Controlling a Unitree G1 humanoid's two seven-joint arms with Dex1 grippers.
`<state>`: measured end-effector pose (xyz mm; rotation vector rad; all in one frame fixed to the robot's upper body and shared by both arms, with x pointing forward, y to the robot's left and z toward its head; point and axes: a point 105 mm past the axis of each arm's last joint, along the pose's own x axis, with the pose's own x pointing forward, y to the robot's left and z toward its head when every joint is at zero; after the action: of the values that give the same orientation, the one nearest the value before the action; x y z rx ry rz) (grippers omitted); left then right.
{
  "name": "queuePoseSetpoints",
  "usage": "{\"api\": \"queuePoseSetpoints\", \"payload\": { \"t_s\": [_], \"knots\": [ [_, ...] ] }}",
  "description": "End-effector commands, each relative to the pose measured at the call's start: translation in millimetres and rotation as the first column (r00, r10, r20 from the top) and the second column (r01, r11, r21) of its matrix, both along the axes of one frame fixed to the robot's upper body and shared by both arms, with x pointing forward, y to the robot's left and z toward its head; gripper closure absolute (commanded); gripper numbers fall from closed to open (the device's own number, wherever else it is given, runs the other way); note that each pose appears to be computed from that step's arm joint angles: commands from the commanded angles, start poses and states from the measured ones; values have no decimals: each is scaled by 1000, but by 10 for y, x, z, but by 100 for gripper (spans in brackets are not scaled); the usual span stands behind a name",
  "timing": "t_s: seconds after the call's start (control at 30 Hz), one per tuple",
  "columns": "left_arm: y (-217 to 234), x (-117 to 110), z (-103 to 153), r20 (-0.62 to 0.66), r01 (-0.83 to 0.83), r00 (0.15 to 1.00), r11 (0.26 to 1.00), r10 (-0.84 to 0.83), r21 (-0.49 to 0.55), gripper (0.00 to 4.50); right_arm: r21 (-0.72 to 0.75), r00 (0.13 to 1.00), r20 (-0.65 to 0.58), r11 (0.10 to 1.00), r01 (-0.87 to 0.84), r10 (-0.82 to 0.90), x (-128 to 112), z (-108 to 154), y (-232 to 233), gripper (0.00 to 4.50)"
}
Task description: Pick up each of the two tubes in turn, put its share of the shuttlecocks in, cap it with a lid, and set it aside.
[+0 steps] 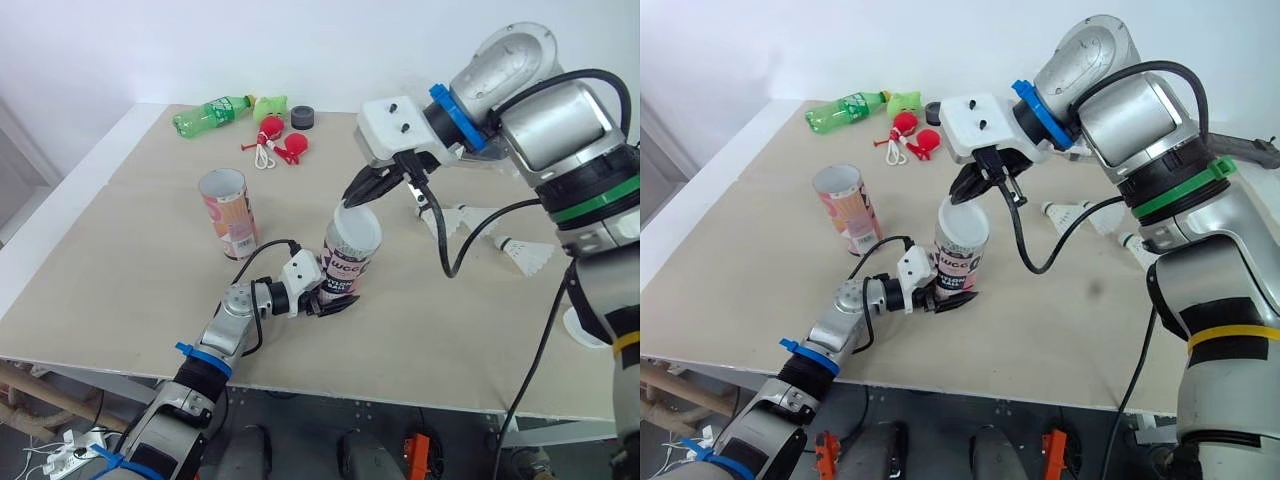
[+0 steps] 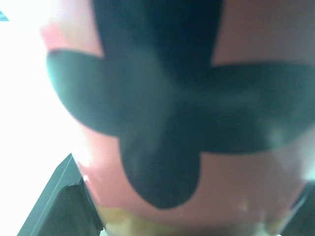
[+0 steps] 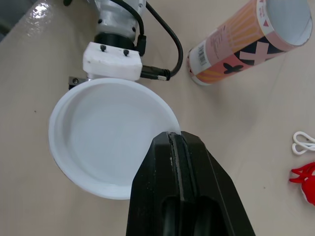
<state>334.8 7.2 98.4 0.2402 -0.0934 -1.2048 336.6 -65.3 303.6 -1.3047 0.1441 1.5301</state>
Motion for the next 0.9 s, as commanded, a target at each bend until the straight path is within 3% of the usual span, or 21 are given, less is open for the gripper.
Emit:
{"api": "queuePoseSetpoints", "payload": {
  "t_s": [0.03,0.9],
  "knots": [
    [-22,-54,-120,-23,7,1000,999,-7,40,121,-54,999,30,998,-37,39,-42,57,7,445],
    [-13,-54,-111,-21,0,1000,999,0,39,121,-129,997,29,990,-64,69,-22,-188,-3,445]
  ]
}}
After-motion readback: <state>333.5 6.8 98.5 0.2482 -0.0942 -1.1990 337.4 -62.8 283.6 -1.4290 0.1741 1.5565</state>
